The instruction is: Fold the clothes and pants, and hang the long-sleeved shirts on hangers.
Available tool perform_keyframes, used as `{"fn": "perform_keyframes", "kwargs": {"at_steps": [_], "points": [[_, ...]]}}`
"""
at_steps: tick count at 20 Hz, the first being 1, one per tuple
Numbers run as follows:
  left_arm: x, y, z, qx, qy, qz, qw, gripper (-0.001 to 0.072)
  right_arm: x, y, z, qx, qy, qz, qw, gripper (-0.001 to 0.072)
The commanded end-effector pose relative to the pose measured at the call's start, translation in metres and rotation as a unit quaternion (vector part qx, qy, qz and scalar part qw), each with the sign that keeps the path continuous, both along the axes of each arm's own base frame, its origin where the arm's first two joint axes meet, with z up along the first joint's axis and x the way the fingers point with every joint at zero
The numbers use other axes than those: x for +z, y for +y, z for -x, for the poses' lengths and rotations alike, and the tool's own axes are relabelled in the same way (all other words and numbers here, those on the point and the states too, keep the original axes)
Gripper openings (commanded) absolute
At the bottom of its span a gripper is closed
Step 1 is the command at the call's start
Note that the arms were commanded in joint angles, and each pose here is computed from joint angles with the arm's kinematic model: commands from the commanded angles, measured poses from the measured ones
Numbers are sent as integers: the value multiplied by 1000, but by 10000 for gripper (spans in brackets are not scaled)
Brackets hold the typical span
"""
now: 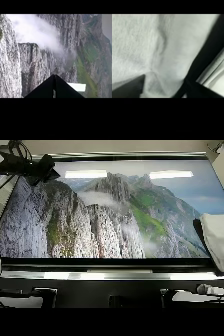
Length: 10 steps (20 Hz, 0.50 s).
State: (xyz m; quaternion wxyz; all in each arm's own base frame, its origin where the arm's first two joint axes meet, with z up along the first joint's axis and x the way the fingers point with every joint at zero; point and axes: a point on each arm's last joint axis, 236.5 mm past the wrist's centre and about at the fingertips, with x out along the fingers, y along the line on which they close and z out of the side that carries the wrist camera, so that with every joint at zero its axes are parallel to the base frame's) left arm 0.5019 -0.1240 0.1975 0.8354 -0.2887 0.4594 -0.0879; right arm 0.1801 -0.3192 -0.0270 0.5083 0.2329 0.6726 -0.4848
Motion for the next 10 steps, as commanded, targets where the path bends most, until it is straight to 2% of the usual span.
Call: {"fn": "perform_keyframes", "kwargs": {"at_steps": [1, 5, 6, 8, 10], "points": [[0, 0, 0, -5, -3, -4, 1000, 22, 5, -12, 8, 3, 20, 26, 999, 661], [1, 1, 0, -23, -15, -20, 999, 22, 29, -16, 27, -27, 49, 61, 997, 660], [1, 4, 0, -28, -20, -26, 999, 22, 37, -18, 22, -21, 27, 73, 997, 592], [3, 15, -2, -30, -28, -36, 999, 23, 56, -16, -16, 14, -84, 86, 993, 337], [8, 32, -3, -34, -45, -54, 997, 23, 89, 9, -85, 92, -255, 68, 960, 221]]}}
